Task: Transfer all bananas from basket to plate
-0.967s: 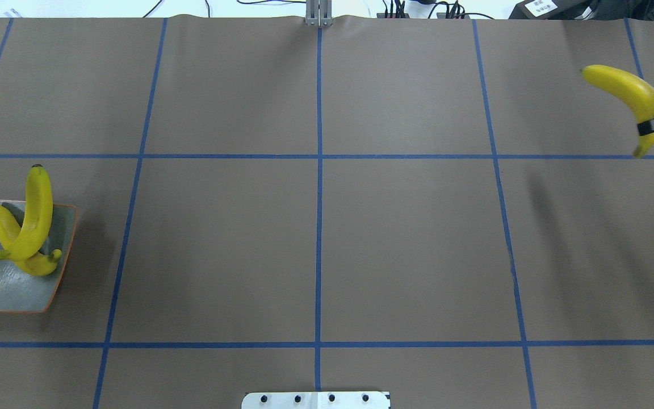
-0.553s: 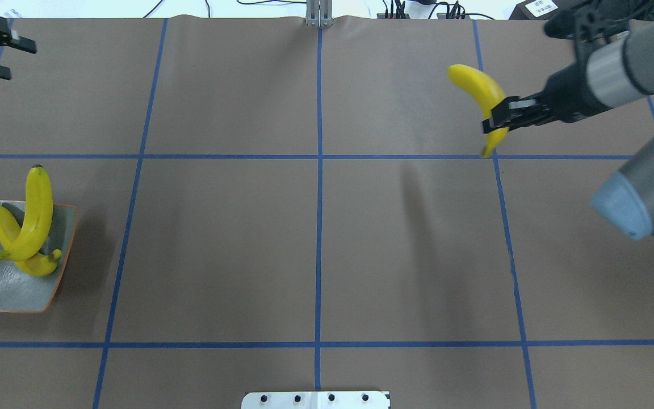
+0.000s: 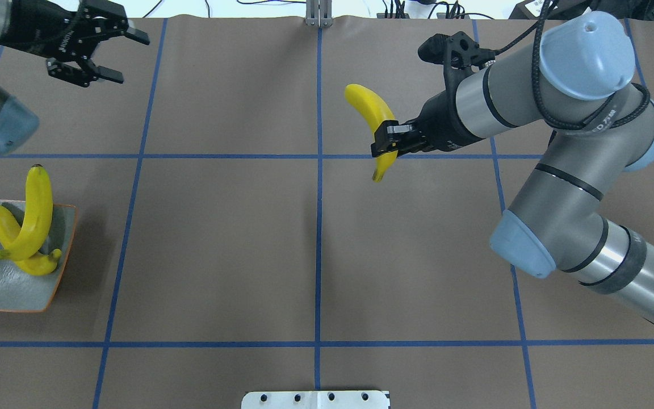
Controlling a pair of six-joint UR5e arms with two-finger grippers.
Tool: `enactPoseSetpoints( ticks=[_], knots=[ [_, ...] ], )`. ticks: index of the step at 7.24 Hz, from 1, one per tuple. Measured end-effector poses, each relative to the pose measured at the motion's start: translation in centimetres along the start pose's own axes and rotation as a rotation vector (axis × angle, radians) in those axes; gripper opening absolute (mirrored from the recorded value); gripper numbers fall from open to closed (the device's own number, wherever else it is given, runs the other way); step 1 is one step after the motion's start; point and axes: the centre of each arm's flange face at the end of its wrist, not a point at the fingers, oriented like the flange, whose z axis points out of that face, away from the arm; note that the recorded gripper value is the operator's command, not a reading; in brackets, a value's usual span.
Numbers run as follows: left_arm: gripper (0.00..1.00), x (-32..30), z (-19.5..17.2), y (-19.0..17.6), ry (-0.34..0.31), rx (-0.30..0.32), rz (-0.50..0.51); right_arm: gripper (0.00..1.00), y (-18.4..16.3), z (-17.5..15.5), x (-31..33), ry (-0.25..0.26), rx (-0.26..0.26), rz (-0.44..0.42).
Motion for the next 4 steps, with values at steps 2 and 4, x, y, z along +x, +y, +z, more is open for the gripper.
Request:
enactPoseSetpoints(
  ticks=[2,4],
  knots=[
    [0.99,5.9,4.8,5.4,0.008,-0.057,-0.075,0.0,0.5,0.5,-4.0,-0.045,0.006,0.001],
    [0.99,8.2,7.7,9.4,0.01,-0.104,-0.117,0.0,1.1,1.0,-7.7,-0.08,0.032,0.017]
  ],
)
